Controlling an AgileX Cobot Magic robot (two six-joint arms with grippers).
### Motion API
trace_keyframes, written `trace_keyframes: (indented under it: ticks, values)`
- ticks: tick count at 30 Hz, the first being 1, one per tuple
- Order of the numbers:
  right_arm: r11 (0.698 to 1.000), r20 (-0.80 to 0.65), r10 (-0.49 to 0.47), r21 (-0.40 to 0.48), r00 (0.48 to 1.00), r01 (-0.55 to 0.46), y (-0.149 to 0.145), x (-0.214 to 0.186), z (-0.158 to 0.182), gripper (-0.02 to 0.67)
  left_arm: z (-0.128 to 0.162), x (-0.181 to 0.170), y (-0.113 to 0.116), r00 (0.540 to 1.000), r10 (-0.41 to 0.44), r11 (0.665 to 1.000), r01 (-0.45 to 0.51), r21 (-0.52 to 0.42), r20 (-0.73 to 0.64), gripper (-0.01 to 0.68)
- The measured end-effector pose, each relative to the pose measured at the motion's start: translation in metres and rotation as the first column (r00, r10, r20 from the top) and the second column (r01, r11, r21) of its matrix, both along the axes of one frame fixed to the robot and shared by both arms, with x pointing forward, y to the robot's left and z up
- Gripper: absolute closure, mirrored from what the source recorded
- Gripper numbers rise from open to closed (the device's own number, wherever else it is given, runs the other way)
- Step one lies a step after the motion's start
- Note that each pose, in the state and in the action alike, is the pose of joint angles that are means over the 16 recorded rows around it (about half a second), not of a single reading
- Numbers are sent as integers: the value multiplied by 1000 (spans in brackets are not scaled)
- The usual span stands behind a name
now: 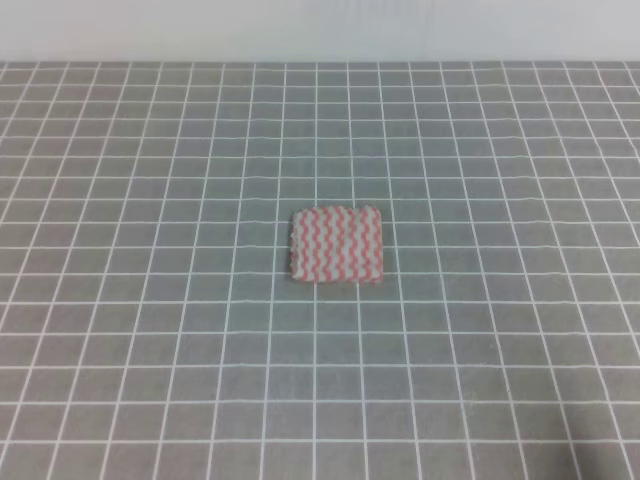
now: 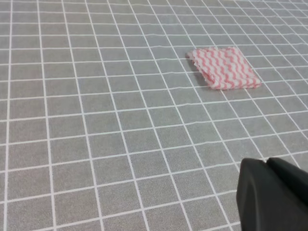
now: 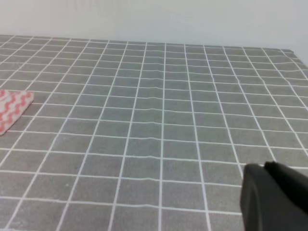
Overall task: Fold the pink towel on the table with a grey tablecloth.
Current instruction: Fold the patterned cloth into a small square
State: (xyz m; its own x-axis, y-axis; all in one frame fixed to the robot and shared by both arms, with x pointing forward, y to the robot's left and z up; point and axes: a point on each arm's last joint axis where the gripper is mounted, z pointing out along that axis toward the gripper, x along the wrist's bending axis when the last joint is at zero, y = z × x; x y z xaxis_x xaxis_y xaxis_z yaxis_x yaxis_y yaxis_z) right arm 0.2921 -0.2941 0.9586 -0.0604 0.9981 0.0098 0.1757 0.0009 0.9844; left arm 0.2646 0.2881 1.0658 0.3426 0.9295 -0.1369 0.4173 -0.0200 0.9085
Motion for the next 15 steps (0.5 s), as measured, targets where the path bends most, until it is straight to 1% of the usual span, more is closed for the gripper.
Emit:
trace_keyframes:
  ticks: [8,12,15]
  values:
    - [1000,-2,0,3,1000,0,0,0,1,665,0,3,1,1000,11,1000,-11,12,22,675]
    - [1000,-3,0,3,1000,0,0,0,1,665,-1,10,0,994,34,999,-35,6,104,675]
    - [1000,-3,0,4,1000,0,0,0,1,665,-5,17,0,980,65,998,-65,-4,186,675]
